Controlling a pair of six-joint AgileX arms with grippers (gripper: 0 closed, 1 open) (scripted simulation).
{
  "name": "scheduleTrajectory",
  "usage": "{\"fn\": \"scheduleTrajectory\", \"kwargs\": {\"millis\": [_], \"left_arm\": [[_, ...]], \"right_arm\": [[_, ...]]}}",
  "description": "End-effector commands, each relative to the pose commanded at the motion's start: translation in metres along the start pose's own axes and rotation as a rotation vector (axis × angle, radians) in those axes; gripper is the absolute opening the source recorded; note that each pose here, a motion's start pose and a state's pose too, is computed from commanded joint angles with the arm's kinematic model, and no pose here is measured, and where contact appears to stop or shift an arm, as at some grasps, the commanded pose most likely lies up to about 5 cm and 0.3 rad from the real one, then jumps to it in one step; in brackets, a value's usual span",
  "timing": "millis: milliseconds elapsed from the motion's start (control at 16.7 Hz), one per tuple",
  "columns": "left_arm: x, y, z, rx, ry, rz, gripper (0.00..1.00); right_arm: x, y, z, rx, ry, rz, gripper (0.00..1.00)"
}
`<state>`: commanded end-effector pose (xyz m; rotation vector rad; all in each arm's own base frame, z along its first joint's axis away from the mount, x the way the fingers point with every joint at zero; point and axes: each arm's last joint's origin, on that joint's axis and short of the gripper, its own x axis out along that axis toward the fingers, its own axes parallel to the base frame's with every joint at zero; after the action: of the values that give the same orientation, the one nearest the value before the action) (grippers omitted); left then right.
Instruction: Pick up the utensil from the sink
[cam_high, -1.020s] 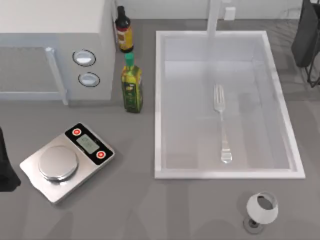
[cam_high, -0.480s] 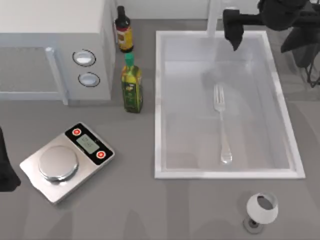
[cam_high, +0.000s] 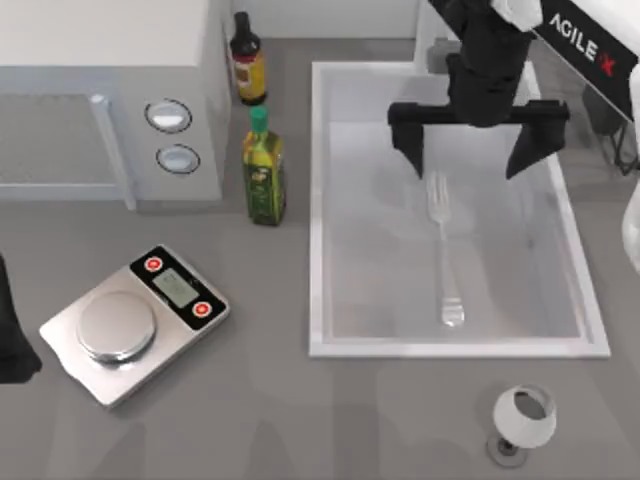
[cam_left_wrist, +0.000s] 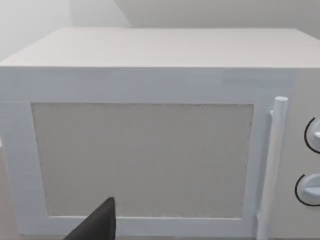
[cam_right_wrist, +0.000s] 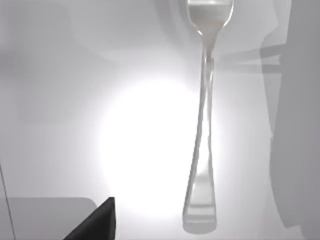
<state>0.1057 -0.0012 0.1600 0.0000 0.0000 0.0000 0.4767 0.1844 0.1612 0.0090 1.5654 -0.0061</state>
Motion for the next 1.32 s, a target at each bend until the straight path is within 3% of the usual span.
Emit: {"fn": "scheduleTrajectory", "kwargs": {"millis": [540, 960, 1320], "left_arm": [[0.0, 0.0, 0.0, 0.0, 0.0, 0.0, 1.0], [0.0, 0.0, 0.0, 0.0, 0.0, 0.0, 1.0], [0.0, 0.0, 0.0, 0.0, 0.0, 0.0, 1.0]], "right_arm": [[0.012, 0.0, 0.004, 0.005, 0.017, -0.006, 1.0], [0.077, 0.008, 0.018, 0.002, 0.024, -0.009, 1.0], [0.131, 0.004, 0.007, 0.001, -0.008, 0.003, 1.0]]}}
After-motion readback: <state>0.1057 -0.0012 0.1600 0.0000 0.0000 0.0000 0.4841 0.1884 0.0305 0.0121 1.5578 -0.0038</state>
